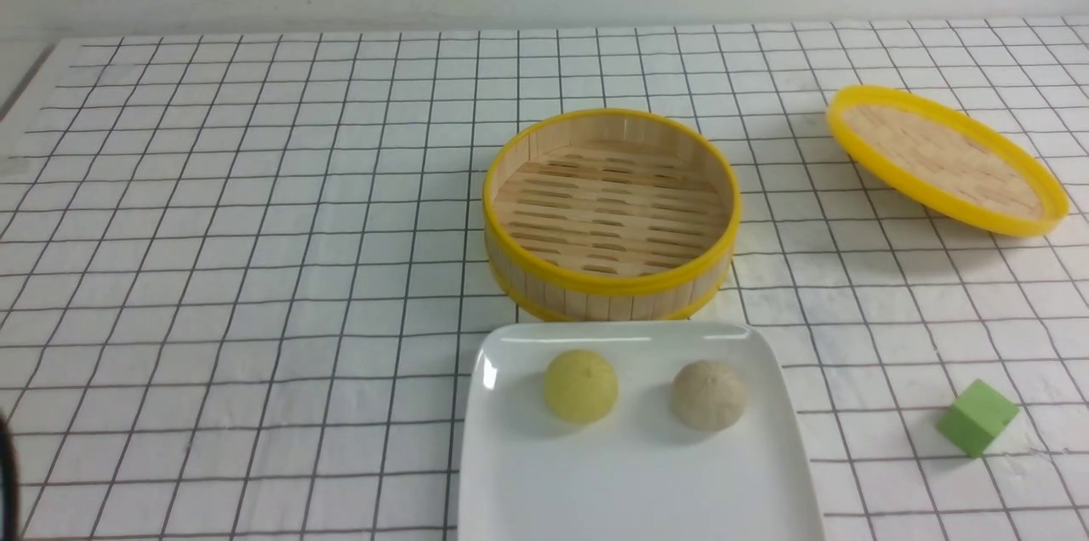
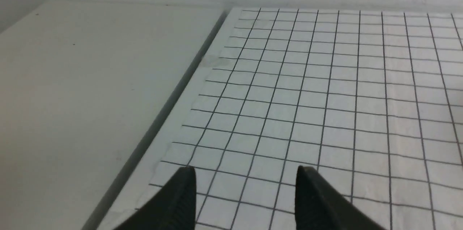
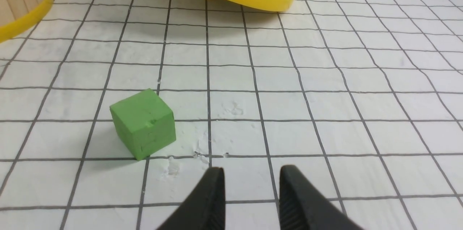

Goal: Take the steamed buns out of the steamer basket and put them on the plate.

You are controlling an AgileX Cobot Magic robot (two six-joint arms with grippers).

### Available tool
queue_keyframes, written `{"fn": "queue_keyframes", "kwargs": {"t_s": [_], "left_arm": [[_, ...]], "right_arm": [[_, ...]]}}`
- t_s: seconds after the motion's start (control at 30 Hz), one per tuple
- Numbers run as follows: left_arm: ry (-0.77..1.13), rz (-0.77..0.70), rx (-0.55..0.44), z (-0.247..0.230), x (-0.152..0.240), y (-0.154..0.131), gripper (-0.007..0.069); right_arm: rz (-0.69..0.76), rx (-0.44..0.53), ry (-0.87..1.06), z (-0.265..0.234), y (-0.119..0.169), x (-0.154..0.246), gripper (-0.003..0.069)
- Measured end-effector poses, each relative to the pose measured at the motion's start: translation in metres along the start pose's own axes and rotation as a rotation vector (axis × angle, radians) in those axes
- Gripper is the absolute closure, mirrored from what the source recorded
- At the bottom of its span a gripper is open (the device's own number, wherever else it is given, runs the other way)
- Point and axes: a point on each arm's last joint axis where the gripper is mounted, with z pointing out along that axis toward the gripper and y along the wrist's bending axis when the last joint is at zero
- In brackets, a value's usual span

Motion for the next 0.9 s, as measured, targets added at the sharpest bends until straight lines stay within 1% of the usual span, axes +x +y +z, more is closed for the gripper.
{"fn": "queue_keyframes", "kwargs": {"t_s": [0.1, 0.13, 0.17, 0.2, 0.23, 0.43, 0.67, 0.9], "left_arm": [[0.009, -0.025, 0.021, 0.022, 0.024, -0.012, 0.0236], [0.010, -0.027, 0.023, 0.024, 0.026, -0.013, 0.0237], [0.025, -0.052, 0.037, 0.037, 0.044, -0.019, 0.0240], [0.027, -0.055, 0.039, 0.038, 0.046, -0.019, 0.0241], [0.048, -0.079, 0.048, 0.048, 0.061, -0.023, 0.0246], [0.082, -0.094, 0.084, 0.063, 0.103, -0.031, 0.0249], [0.090, -0.078, 0.084, 0.064, 0.130, -0.032, 0.0249], [0.038, -0.085, 0.086, 0.061, 0.148, -0.032, 0.0249]], "right_arm": [[0.000, 0.000, 0.000, 0.000, 0.000, 0.000, 0.0420], [0.000, 0.000, 0.000, 0.000, 0.000, 0.000, 0.0420], [0.000, 0.000, 0.000, 0.000, 0.000, 0.000, 0.0420], [0.000, 0.000, 0.000, 0.000, 0.000, 0.000, 0.0420], [0.000, 0.000, 0.000, 0.000, 0.000, 0.000, 0.0420], [0.000, 0.000, 0.000, 0.000, 0.000, 0.000, 0.0420], [0.000, 0.000, 0.000, 0.000, 0.000, 0.000, 0.0420], [0.000, 0.000, 0.000, 0.000, 0.000, 0.000, 0.0420]]}}
